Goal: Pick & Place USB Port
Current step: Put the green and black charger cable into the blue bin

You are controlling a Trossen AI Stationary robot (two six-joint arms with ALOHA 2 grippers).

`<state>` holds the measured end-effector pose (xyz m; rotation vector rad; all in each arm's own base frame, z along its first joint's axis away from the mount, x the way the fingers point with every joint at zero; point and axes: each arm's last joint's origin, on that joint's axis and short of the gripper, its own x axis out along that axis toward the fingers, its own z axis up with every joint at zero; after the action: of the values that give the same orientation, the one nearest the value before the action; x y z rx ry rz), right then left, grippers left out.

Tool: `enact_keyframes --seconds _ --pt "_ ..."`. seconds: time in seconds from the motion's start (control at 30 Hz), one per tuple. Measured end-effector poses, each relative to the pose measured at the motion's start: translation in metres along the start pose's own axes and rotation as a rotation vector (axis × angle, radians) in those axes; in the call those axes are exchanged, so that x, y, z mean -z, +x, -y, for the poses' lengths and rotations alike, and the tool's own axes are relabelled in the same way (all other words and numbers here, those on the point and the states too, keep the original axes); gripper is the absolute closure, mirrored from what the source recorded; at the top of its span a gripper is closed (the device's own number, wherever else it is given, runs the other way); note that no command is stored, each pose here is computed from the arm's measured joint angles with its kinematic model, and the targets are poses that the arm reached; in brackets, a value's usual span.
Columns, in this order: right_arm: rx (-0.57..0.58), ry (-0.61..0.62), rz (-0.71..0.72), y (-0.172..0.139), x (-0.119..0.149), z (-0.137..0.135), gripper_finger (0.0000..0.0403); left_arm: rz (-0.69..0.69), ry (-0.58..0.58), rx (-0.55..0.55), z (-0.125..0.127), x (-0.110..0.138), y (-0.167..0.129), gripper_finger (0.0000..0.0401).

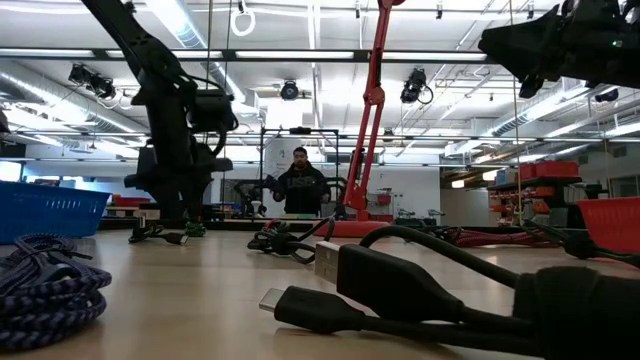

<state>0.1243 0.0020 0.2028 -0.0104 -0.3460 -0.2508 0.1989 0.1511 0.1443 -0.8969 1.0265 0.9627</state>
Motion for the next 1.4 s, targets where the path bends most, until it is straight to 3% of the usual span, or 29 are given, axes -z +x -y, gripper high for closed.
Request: enact_keyframes --seconds 0.23,0.57,0.67,0.8,1.0,1.2,1.4 --pt "-0.008 0.0 0.0 0.0 0.0 0.0 0.0301 0.008 -0.009 0.071 0.007 -0.005 0.013 0.0245" --pt "-0.007 -0.001 -0.001 0.0 0.0 0.0 0.0301 -0.002 -0.03 0.014 0.006 -0.005 0.024 0.0251" --pt "-0.007 -0.001 -0.001 0.0 0.0 0.0 0.0301 -0.008 -0.021 0.002 0.005 -0.004 0.025 0.0284" --pt "-0.007 -0.001 -0.001 0.0 0.0 0.0 0.0301 0.006 0.016 0.007 0.006 -0.005 0.026 0.0376" --pt "-0.006 -0.001 -0.002 0.0 0.0 0.0 0.0301 -0.004 0.039 0.015 0.007 -0.004 0.026 0.0388" --pt "0.006 -0.004 -0.012 0.0 0.001 0.0 0.0301 -0.061 0.142 0.076 0.019 0.006 0.002 0.0388" --pt "0.054 -0.015 -0.046 0.0 0.004 0.001 0.0301 -0.052 0.261 -0.087 0.022 0.017 -0.049 0.0388"
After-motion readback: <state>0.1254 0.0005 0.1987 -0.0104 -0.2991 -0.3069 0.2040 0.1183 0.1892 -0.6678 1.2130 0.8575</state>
